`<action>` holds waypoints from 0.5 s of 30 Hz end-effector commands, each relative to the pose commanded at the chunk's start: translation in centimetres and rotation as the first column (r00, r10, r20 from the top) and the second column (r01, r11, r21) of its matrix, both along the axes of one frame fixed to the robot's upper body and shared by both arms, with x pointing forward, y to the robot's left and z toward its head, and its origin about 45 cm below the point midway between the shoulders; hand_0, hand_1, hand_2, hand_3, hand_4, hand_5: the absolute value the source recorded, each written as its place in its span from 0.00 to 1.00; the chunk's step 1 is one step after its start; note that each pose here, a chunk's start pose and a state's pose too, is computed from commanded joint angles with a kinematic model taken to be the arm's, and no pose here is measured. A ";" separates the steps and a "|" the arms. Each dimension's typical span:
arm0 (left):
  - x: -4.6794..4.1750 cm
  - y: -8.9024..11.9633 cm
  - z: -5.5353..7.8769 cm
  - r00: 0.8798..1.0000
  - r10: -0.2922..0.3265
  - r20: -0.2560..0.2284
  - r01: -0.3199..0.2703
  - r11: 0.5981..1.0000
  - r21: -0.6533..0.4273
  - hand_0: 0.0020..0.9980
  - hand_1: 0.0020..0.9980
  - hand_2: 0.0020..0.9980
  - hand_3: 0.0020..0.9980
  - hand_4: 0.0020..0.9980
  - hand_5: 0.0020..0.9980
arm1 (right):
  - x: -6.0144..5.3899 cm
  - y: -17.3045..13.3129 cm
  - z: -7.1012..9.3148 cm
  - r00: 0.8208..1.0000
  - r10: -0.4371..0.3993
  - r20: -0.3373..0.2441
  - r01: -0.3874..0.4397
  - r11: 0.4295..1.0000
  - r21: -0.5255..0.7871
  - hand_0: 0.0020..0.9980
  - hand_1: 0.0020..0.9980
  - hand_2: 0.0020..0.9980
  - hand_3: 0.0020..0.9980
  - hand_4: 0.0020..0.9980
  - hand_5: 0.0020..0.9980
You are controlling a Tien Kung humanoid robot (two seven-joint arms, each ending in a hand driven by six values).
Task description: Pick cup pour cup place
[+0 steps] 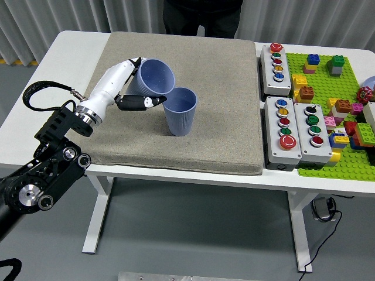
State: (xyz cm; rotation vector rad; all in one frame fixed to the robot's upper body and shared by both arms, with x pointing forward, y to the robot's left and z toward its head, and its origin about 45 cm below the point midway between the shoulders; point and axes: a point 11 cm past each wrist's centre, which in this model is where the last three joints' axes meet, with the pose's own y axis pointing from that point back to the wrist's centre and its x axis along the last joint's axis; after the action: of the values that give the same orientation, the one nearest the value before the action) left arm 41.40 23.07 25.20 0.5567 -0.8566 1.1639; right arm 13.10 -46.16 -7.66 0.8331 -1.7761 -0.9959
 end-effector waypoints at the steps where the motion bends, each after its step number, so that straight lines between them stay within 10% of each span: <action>1: 0.16 0.1 0.2 1.000 0.003 0.015 -0.003 0.999 0.042 0.58 0.51 0.53 0.53 0.81 0.13 | 0.1 0.0 0.0 1.000 0.000 0.001 0.000 1.000 0.000 0.70 0.63 0.60 0.59 0.00 0.25; 7: 0.56 0.2 1.4 0.994 -0.019 0.105 -0.010 0.964 0.267 0.58 0.52 0.53 0.53 0.80 0.13 | 0.3 -0.1 0.1 1.000 -0.004 0.008 0.004 1.000 -0.001 0.70 0.63 0.60 0.59 0.00 0.25; 15: 0.32 -0.3 1.4 0.993 -0.048 0.108 0.011 0.948 0.317 0.58 0.52 0.53 0.53 0.79 0.12 | 0.3 -0.1 0.1 1.000 -0.005 0.008 0.005 1.000 -0.001 0.70 0.63 0.59 0.59 0.00 0.25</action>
State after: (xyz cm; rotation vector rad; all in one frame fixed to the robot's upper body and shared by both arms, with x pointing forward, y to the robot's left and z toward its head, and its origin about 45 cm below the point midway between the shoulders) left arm 41.71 22.75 26.57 0.7407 -1.1588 1.0440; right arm 13.41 -46.22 -7.54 0.8338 -1.7861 -0.9962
